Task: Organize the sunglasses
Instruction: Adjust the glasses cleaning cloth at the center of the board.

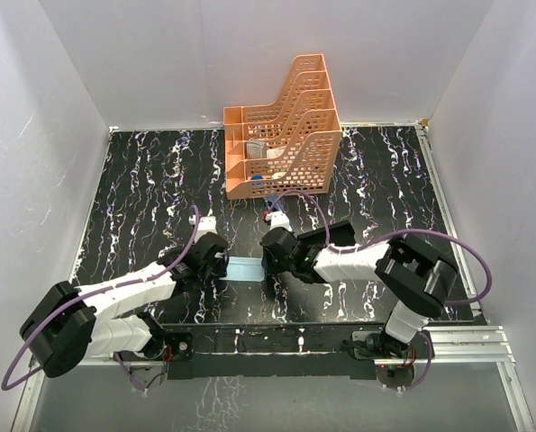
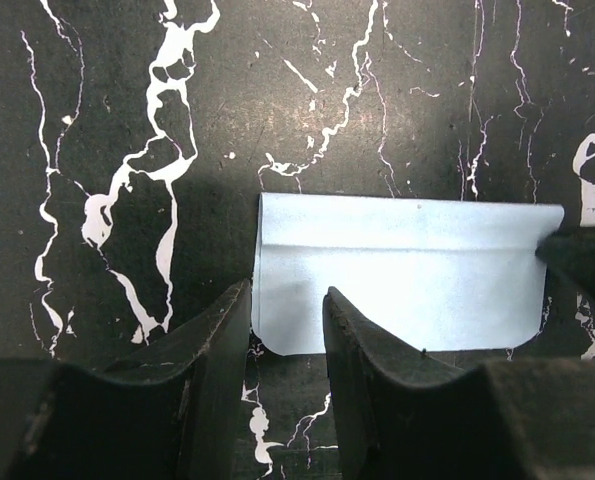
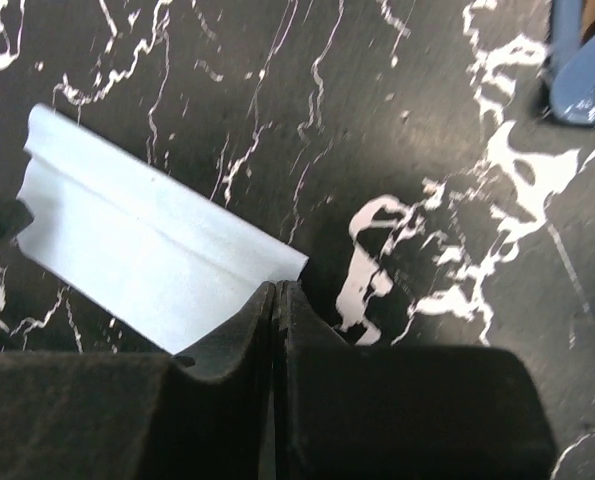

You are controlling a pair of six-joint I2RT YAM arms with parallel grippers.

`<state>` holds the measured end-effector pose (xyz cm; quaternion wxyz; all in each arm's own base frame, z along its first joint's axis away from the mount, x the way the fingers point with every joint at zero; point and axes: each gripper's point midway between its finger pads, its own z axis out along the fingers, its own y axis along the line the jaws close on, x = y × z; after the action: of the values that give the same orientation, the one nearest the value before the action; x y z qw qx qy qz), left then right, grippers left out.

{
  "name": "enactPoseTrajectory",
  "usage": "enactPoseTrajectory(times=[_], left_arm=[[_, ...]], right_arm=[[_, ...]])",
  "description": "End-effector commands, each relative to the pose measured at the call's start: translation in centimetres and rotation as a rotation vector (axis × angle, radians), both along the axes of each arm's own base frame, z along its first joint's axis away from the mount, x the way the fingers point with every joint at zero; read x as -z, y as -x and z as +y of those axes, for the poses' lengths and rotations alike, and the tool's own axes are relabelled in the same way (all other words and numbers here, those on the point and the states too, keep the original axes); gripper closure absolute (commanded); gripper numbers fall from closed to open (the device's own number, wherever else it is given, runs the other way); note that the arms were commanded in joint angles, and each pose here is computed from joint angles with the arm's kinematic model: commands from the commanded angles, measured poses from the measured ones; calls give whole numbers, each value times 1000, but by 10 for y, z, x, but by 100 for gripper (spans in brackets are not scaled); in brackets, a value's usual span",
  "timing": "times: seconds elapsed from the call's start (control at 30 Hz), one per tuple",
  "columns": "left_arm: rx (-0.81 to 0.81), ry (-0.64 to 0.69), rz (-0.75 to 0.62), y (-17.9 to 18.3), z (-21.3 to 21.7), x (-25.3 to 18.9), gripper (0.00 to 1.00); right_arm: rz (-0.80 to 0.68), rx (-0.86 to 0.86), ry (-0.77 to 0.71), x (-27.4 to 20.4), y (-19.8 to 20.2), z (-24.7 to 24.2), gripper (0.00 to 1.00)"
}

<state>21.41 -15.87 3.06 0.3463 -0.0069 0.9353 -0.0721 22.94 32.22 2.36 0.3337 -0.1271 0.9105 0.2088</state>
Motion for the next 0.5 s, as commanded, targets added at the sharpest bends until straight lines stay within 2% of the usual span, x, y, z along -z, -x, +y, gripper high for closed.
enactPoseTrajectory(times=[0.0, 0.17, 0.47], left_arm=[[-24, 15, -38, -5, 0, -17, 66], [-50, 6, -34, -4, 5, -20, 66], [-42, 44, 43, 9, -1, -8, 66]], right_arm=[[8, -27, 95, 17, -12, -13, 100], [-5, -33, 110, 16, -22, -13, 100], [-10, -29, 71, 1, -17, -16, 99]])
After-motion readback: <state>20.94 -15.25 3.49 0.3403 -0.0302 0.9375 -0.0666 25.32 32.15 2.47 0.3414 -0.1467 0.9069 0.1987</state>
